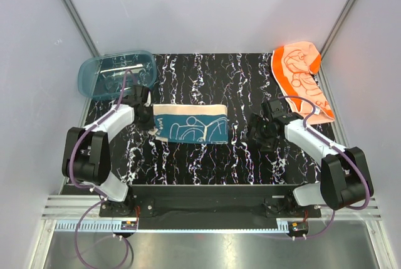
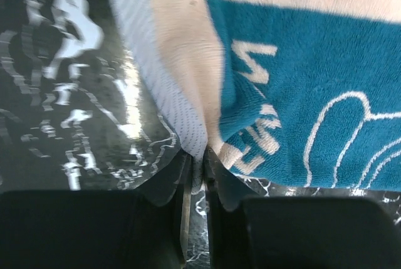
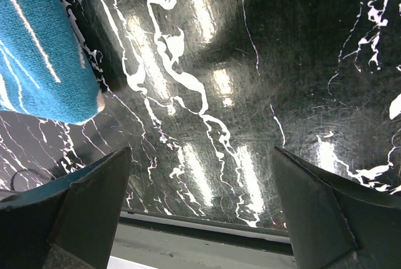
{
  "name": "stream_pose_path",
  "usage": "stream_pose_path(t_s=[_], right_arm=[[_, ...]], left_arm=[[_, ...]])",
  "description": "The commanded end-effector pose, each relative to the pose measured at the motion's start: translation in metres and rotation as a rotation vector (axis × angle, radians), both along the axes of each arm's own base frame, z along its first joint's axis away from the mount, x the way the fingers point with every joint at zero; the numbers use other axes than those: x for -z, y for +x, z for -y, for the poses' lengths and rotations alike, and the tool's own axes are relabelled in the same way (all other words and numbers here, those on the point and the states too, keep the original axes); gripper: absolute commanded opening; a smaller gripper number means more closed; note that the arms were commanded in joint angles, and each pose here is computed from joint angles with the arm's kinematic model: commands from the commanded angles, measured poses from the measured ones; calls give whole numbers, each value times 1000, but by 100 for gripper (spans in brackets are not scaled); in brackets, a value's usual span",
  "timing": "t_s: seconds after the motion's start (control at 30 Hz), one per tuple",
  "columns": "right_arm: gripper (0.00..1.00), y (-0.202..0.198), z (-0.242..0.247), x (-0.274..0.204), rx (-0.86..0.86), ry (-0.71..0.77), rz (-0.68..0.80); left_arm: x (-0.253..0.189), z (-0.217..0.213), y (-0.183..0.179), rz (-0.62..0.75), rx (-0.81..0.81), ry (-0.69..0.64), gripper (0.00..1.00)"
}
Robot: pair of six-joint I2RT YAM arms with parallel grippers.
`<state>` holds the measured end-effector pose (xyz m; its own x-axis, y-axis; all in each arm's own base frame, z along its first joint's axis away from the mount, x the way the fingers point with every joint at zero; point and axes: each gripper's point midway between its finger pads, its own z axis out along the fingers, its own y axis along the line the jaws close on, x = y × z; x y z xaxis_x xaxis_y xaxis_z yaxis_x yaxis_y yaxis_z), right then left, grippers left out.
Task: Roll the towels
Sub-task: Fold the towel
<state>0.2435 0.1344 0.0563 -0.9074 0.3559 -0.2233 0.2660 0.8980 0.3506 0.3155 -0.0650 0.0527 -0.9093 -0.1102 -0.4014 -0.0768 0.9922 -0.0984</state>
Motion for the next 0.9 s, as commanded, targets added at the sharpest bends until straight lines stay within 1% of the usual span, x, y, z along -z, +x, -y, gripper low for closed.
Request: stream_pose_path(t_s=[0.0, 0.1, 0.2, 0.23, 0.3, 0.33, 0.4, 0.43, 0.47, 0.5, 0.53, 0.57, 0.6, 0.63, 0.67, 0.7, 0.73, 0.77, 0.8, 0.83, 0.87], right_arm=[[100, 17, -7, -20, -10, 36, 71], [99, 19, -15, -28, -35, 77, 98], [100, 23, -13, -34, -36, 60, 118], [100, 25, -12, -37, -38, 52, 126], [100, 25, -7, -39, -33, 22, 129], [100, 28, -5, -47, -21, 14, 150], [100, 30, 6, -55, 20, -30, 165], [100, 35, 9, -70, 54, -26, 203], [100, 34, 14, -76, 76, -37, 209], [100, 35, 20, -83, 102, -48, 224], [99, 43, 33, -102, 166, -57, 275], [100, 41, 41, -108, 196, -72, 274], [100, 42, 51, -116, 235, -87, 295], [100, 46, 58, -131, 267, -83, 328], [100, 44, 74, -141, 324, -110, 349], [100, 43, 81, -148, 354, -114, 366], [100, 44, 87, -159, 379, -115, 393], [100, 41, 98, -167, 417, -122, 410], [100, 39, 103, -170, 438, -130, 421], [100, 37, 106, -176, 454, -126, 438], [100, 36, 108, -178, 461, -124, 443]], left_arm=[[-6, 21, 4, 14, 20, -108, 16], [-17, 22, 11, 49, 13, -113, 14], [-40, 28, 21, 75, 3, -143, 6], [-64, 36, 31, 115, 17, -163, 3], [-92, 47, 41, 156, 28, -171, 1], [-126, 63, 52, 215, 59, -171, 1], [-160, 84, 61, 264, 92, -187, 1], [-164, 104, 58, 241, 133, -197, 1], [-200, 120, 68, 315, 158, -233, 1], [-212, 134, 69, 324, 170, -260, 1], [-208, 159, 65, 292, 219, -279, 1], [-235, 175, 69, 342, 244, -319, 1], [-238, 190, 68, 336, 260, -344, 1], [-233, 217, 64, 313, 305, -368, 1], [-242, 232, 63, 327, 331, -397, 1], [-242, 249, 59, 320, 358, -421, 1], [-232, 278, 47, 286, 423, -449, 1], [-234, 294, 44, 294, 459, -477, 1], [-238, 310, 40, 297, 491, -507, 1], [-227, 335, 29, 269, 545, -529, 1], [-227, 345, 25, 263, 564, -543, 1]])
